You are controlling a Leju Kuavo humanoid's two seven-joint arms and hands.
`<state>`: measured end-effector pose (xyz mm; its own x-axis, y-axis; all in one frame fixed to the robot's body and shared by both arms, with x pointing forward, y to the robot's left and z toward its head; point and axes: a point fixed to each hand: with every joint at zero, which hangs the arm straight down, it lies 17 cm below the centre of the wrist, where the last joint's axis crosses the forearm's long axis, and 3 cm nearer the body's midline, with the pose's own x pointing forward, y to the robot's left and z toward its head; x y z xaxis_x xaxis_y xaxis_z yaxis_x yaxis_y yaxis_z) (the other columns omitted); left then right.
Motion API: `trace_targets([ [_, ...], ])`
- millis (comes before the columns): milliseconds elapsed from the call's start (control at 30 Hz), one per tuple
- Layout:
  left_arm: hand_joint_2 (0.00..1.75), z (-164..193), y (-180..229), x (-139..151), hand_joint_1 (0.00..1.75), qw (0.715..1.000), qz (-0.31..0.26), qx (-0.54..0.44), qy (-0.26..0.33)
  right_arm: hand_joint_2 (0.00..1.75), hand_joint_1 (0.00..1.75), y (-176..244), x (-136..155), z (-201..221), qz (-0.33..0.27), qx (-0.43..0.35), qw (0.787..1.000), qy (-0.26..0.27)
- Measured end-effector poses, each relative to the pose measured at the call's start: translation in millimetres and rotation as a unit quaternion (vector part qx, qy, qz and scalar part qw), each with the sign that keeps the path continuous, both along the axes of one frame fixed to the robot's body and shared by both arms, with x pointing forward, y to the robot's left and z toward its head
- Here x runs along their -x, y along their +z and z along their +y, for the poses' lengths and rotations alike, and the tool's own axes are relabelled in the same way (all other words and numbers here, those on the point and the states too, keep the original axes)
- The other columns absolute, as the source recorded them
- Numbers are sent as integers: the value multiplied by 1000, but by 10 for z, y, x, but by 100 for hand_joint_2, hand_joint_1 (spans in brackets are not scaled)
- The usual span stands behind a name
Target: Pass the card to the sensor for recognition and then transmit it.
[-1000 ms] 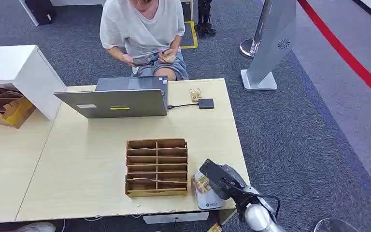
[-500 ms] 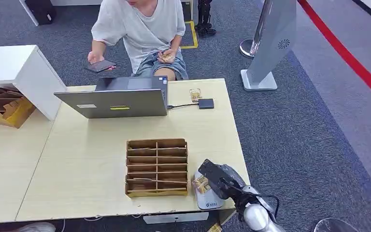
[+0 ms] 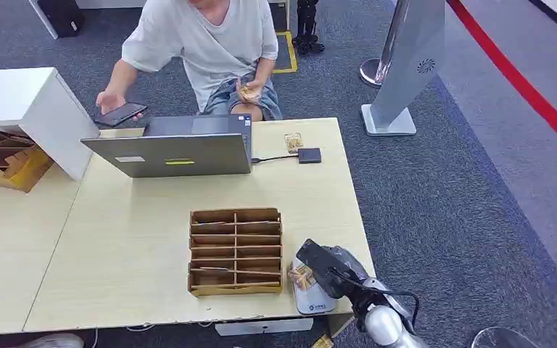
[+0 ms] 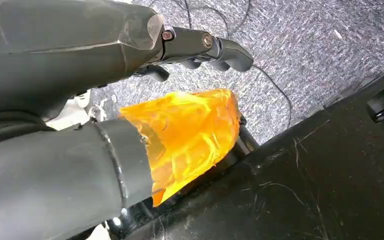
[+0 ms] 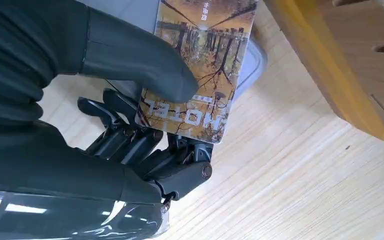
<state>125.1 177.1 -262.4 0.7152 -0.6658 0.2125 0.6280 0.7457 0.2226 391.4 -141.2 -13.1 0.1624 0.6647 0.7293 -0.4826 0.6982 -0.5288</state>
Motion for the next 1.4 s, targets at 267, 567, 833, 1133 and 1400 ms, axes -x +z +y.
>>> trace_targets([
  [267, 0, -4, 0, 2, 0, 1000, 1, 2, 4, 175, 175, 9, -16, -19, -4, 11, 1000, -1],
  [567, 0, -11, 2, 0, 0, 1000, 0, 2, 1, 175, 175, 63, -32, -5, -10, 8, 1000, 0],
  [833, 0, -20, 4, -3, 0, 1000, -1, 2, -3, 175, 175, 115, -47, 10, -16, 4, 1000, 0],
  [1133, 0, -21, 3, -1, 0, 1000, -1, 2, -3, 175, 175, 141, -54, 16, -19, 3, 1000, 1],
  [1400, 0, -30, 5, -3, 0, 1000, -2, 6, 0, 175, 175, 429, -116, 115, -50, -37, 998, 5],
])
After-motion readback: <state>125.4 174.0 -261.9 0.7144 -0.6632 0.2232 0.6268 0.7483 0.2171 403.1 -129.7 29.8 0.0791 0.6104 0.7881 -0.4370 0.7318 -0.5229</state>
